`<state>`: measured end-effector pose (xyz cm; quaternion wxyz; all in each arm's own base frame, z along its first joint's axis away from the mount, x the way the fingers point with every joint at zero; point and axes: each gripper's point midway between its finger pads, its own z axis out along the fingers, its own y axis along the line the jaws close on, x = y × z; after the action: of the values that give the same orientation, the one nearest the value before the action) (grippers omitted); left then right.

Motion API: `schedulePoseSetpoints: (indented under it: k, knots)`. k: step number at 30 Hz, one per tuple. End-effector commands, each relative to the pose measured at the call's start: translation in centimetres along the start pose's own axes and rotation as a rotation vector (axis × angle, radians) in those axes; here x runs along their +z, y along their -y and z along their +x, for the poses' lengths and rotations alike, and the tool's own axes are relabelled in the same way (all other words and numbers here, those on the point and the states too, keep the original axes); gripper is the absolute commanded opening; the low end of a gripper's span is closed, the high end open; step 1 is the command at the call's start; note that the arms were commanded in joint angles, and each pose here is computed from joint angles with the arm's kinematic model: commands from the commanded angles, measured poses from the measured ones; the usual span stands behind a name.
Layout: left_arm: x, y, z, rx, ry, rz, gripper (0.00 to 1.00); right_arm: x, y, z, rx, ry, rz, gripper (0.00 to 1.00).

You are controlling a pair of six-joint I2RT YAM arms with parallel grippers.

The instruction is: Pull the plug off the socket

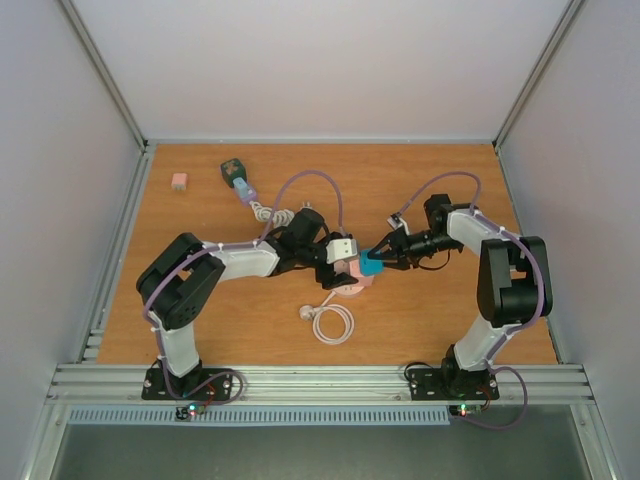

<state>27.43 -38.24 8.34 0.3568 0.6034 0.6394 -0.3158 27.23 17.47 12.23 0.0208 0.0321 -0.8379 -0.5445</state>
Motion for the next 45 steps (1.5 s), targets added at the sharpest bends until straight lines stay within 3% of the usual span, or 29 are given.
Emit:
schedulePoseSetpoints:
  k: [1, 14, 25, 30, 37, 42, 45]
  knots:
    - [0.6, -0.4, -1.6, 0.020, 0.062, -0.013, 0.85, 0.0, -2.2, 0.1, -0.062, -0.005, -0.031, 0.36]
    - [0.5, -0.1, -0.6, 0.015, 0.044, -0.019, 0.59, 0.4, -1.6, 0.1, -0.055, -0.011, -0.002, 0.21]
    - [0.6, 0.2, 1.4, 0.020, -0.005, -0.035, 0.44, -0.2, -5.0, 0.8, -0.119, -0.031, -0.164, 0.01]
    - [0.9, 0.2, 1.9, 0.012, -0.017, -0.028, 0.42, -0.6, -6.7, 0.9, -0.140, -0.033, -0.235, 0.01]
    - [0.8, 0.0, 1.7, -0.002, -0.012, -0.038, 0.43, -0.7, -6.1, 0.7, -0.132, -0.024, -0.197, 0.01]
    - [0.3, 0.1, 0.6, -0.018, 0.016, -0.032, 0.52, -1.5, -5.6, 0.1, -0.130, 0.017, -0.162, 0.01]
    - [-0.4, 0.0, -0.5, -0.026, 0.045, -0.029, 0.65, -2.2, -5.7, -0.2, -0.137, 0.039, -0.156, 0.01]
